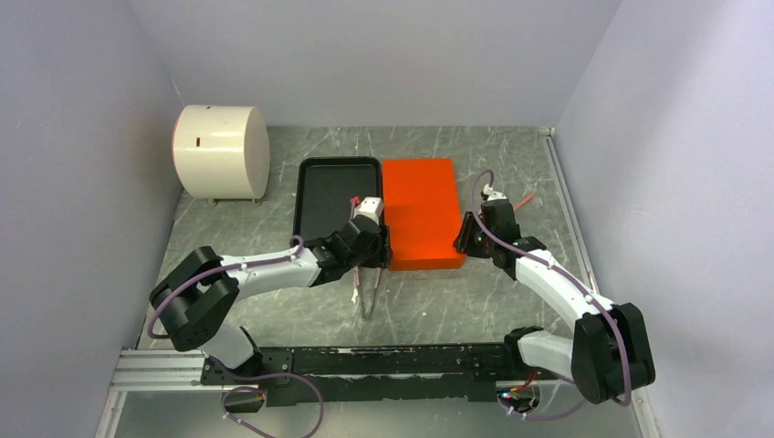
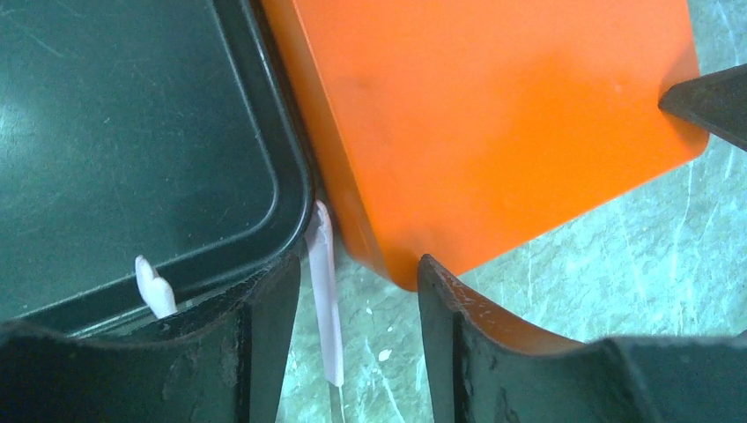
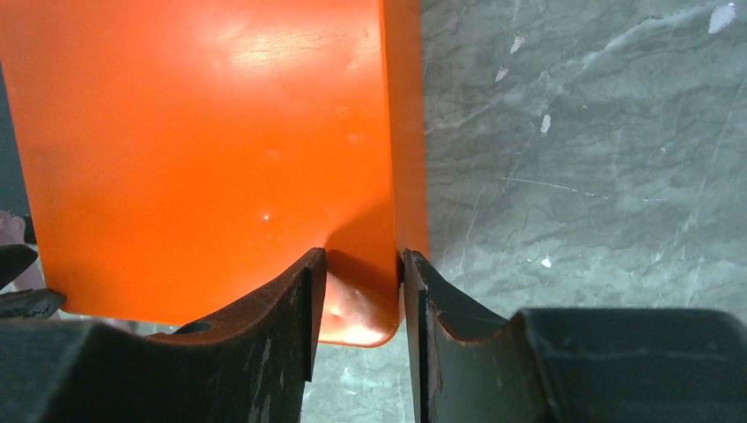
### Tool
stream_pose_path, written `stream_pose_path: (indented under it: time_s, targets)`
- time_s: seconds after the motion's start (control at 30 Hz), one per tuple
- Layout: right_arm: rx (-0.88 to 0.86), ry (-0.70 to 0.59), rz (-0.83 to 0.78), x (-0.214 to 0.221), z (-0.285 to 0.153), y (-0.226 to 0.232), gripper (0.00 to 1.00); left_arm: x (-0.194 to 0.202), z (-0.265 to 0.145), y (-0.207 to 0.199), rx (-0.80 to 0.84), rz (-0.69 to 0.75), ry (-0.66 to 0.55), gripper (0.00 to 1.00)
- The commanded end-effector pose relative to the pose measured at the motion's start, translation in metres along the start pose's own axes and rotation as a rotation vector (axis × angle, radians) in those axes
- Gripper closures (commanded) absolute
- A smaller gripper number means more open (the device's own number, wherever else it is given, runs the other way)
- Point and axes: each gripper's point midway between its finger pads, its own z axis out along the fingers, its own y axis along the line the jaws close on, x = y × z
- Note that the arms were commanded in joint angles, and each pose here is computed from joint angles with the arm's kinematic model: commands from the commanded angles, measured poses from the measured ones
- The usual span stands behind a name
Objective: Pack the cookies
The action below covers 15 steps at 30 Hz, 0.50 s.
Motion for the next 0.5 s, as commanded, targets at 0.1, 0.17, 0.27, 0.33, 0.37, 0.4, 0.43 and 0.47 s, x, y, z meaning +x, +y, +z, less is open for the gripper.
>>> stream_pose_path:
  time_s: [0.1,0.17,0.27,0.33,0.37,0.4,0.43,0.47]
  targets:
    - [0.063,0.012,-0.022,0.011,-0.012,-0.007,0.57,0.014,-0.020,0.027,-0.099,0.043,0.040,0.33]
    - [0.060,-0.053,-0.026,-0.008,-0.022,-0.003,0.53,-0.006,-0.032,0.024,-0.100,0.041,-0.014,0.31]
    - [0.070,-0.154,-0.018,-0.033,-0.044,0.000,0.46,-0.037,-0.055,0.021,-0.098,0.033,-0.107,0.27]
    - [0.070,-0.238,-0.012,-0.050,-0.066,0.001,0.41,-0.053,-0.073,0.024,-0.108,0.027,-0.162,0.25]
    - [0.074,-0.274,-0.006,-0.057,-0.075,0.001,0.39,-0.061,-0.083,0.027,-0.116,0.023,-0.189,0.23]
    - [0.076,-0.316,0.002,-0.064,-0.087,0.001,0.36,-0.068,-0.092,0.031,-0.125,0.021,-0.218,0.22]
    - [0.076,-0.355,0.006,-0.070,-0.097,0.000,0.34,-0.074,-0.102,0.033,-0.128,0.022,-0.244,0.21]
    - [0.073,-0.397,0.007,-0.077,-0.109,0.000,0.32,-0.079,-0.111,0.037,-0.131,0.027,-0.268,0.19]
